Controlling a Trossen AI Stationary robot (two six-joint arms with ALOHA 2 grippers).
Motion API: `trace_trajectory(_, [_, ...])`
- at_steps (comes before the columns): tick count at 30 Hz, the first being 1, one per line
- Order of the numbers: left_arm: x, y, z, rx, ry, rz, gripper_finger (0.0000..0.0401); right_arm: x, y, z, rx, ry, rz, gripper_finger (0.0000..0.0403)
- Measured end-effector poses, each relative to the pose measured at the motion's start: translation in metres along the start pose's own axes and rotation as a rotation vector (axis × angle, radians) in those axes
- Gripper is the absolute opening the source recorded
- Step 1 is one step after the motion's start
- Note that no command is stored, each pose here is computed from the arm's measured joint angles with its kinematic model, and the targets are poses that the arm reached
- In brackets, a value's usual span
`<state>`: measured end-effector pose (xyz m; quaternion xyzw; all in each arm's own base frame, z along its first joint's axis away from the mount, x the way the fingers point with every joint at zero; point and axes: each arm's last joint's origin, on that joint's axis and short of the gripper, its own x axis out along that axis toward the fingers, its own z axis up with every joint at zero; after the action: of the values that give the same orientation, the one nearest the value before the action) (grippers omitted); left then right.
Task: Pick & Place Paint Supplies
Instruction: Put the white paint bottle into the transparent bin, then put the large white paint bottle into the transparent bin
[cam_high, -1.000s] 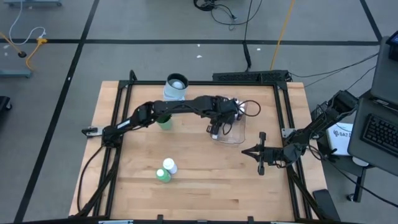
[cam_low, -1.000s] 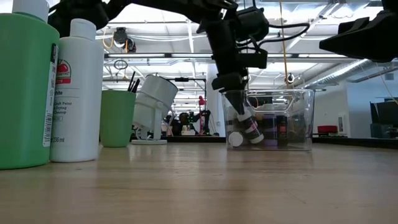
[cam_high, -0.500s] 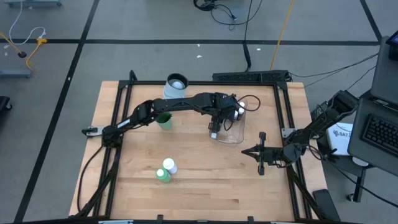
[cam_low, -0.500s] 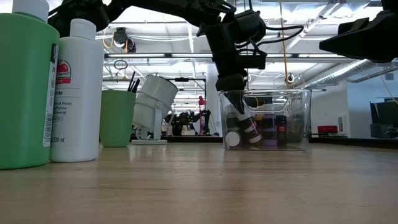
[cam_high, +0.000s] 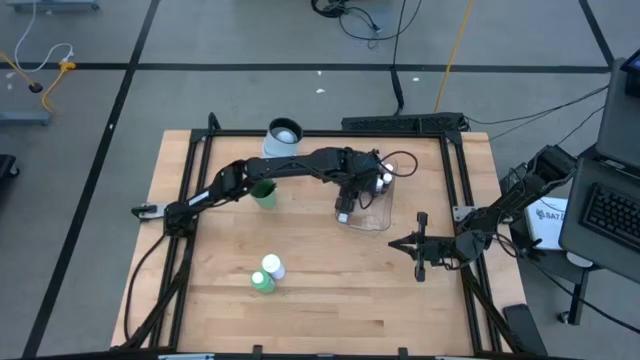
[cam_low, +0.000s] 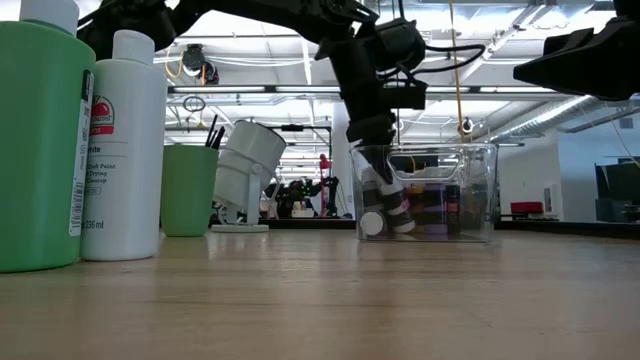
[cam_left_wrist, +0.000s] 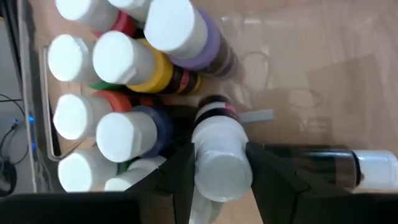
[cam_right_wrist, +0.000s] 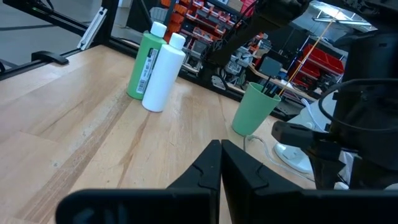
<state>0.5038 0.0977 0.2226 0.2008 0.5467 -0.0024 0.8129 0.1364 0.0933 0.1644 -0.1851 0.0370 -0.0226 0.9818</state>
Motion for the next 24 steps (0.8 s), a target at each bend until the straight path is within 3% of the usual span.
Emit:
trace_trajectory(12, [-0.0018,0.002,0.0038,0.009,-0.033,0.021,0.0146,0.0,0.0,0.0,-0.005,0.0,0.0,0.0004])
trace_trajectory(24, [-0.0032,0.0036,0.0029,-0.005,-0.018,0.039,0.0233,0.0,0.0,0.0,-0.005,0.0,0.0,0.0004])
